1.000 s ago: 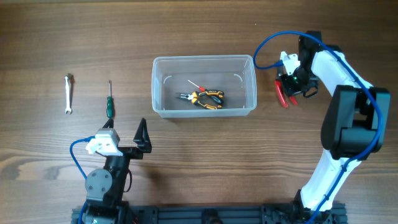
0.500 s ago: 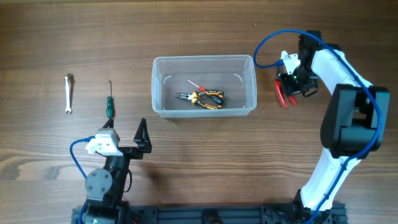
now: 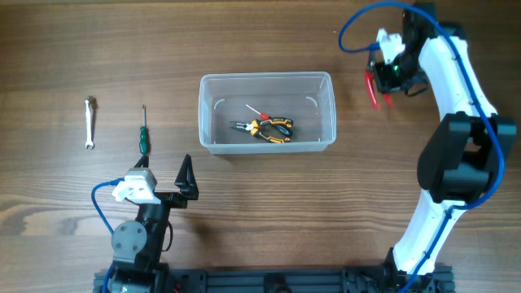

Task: Pack container
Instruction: 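Lift the shears and carry them over the clear container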

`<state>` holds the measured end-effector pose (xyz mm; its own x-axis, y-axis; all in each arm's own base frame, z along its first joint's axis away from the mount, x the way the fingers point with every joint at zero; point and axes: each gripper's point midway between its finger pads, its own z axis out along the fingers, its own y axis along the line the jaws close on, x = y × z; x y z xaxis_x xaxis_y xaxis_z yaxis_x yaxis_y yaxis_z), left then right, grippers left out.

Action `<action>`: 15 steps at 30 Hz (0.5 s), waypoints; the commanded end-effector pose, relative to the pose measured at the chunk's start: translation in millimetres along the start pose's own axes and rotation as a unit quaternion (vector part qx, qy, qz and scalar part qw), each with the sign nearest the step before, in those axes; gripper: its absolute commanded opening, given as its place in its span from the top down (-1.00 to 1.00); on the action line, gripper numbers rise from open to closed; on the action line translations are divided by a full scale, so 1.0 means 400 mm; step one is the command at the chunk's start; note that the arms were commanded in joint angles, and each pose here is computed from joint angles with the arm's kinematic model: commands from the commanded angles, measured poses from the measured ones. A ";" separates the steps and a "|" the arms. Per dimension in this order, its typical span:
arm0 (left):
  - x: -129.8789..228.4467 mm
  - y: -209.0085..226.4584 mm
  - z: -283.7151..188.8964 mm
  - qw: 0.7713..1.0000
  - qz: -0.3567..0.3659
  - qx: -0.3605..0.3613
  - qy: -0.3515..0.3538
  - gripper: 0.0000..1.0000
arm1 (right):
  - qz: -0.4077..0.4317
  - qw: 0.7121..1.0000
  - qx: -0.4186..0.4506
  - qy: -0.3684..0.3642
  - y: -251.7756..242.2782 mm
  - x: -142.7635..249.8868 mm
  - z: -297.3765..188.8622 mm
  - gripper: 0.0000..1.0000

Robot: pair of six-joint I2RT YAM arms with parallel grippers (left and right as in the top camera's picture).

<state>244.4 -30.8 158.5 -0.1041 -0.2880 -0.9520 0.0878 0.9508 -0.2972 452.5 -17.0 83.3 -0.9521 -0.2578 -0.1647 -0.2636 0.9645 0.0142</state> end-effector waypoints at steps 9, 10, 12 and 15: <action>-0.001 0.009 0.000 1.000 0.010 -0.008 -0.004 -1.00 | -0.188 0.972 -0.025 -0.138 0.289 -0.138 -0.295 0.92; -0.001 0.009 0.000 1.000 0.010 -0.008 -0.004 -0.99 | -0.206 0.968 -0.027 -0.141 0.313 -0.136 -0.303 0.92; -0.001 0.009 0.000 1.000 0.010 -0.008 -0.004 -1.00 | -0.247 0.958 -0.032 -0.143 0.378 -0.131 -0.315 0.92; -0.001 0.009 0.000 1.000 0.010 -0.008 -0.004 -0.99 | -0.319 0.936 -0.042 -0.140 0.480 -0.117 -0.316 0.92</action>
<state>244.4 -30.8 158.5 -0.1041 -0.2876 -0.9521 0.0879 0.9509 -0.2969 440.4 137.8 194.5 -0.6741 -0.6371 -0.3738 -0.6706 0.7400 -0.0520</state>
